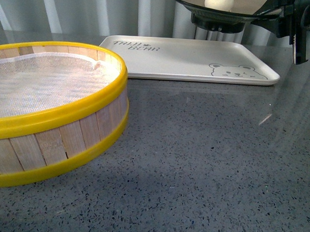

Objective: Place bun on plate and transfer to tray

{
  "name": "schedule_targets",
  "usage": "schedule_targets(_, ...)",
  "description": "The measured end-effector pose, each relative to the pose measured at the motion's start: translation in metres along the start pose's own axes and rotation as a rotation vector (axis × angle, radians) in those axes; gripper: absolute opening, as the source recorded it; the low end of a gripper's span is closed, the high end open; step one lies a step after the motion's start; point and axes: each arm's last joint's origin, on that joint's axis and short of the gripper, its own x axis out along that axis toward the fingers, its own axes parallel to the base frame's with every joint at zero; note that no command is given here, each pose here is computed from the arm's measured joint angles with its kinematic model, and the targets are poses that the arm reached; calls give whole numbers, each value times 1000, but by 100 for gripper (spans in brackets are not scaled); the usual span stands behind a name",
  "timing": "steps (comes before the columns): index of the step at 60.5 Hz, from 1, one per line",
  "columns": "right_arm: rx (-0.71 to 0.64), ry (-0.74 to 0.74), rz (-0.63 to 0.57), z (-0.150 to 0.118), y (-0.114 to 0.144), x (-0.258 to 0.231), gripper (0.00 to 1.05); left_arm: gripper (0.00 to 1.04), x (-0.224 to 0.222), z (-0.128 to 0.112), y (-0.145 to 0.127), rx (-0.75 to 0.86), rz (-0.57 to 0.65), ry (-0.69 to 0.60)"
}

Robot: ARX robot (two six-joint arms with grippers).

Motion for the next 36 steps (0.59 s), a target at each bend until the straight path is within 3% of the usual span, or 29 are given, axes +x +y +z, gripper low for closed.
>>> schedule_targets(36,15,85,-79,-30,-11,22,3,98,0,0,0,0,0,0)
